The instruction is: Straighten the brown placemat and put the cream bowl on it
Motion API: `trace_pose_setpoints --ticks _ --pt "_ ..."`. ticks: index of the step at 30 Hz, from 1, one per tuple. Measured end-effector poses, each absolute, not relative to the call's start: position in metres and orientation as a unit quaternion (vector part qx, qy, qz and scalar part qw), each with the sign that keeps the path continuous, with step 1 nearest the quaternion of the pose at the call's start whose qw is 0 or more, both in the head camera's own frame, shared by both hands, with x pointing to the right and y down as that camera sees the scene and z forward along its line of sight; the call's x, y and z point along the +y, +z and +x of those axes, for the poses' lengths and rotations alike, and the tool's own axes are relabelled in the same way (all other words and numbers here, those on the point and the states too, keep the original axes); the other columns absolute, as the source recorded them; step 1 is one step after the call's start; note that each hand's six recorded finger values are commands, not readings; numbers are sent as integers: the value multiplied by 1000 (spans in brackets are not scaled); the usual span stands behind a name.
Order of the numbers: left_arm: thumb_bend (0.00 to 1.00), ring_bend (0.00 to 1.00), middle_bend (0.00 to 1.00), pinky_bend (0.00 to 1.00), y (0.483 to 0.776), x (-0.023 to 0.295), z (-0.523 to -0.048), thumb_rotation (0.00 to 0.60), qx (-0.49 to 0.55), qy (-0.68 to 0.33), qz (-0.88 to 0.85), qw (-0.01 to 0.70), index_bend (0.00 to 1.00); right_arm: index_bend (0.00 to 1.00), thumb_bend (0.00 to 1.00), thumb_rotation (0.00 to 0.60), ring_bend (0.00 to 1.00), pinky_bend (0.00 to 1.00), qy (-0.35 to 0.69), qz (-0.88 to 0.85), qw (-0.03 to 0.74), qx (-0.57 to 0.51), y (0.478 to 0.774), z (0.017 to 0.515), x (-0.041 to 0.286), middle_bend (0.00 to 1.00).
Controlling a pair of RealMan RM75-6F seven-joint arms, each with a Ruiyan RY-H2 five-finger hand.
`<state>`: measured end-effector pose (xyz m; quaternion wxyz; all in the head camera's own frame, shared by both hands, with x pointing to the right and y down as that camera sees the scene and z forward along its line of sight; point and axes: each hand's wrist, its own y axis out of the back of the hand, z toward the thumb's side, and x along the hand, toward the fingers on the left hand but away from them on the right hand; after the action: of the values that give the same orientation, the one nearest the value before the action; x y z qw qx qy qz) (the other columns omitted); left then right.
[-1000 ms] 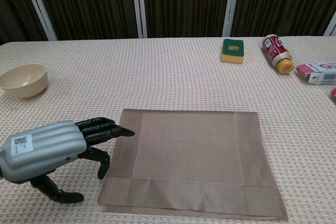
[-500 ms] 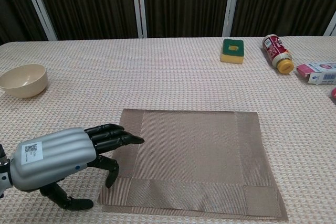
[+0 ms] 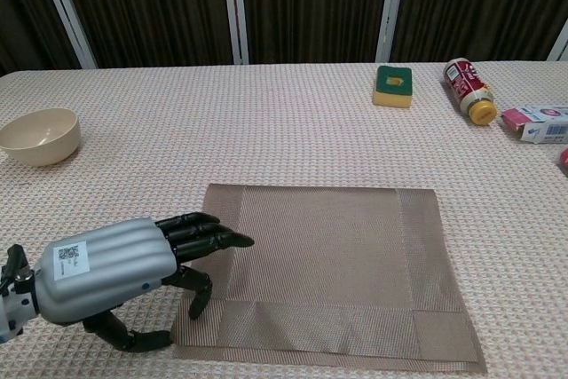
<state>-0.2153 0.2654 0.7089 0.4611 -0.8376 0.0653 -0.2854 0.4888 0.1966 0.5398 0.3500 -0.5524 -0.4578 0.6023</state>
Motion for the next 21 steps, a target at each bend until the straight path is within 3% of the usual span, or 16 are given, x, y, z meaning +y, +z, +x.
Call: trace_pose_setpoints --ticks 3,13,21 --pt "394 0 0 0 710 267 -215 600 65 -287 -838 459 512 0 0 600 0 0 602 -553 349 -458 540 489 197 0" --pt "429 0 0 0 713 268 -217 600 65 -295 -839 453 528 0 0 600 0 0 600 -554 349 -459 539 488 197 0" --pt "501 0 0 0 715 268 -215 600 68 -295 -842 446 626 0 0 600 0 0 598 -554 349 -462 537 489 197 0"
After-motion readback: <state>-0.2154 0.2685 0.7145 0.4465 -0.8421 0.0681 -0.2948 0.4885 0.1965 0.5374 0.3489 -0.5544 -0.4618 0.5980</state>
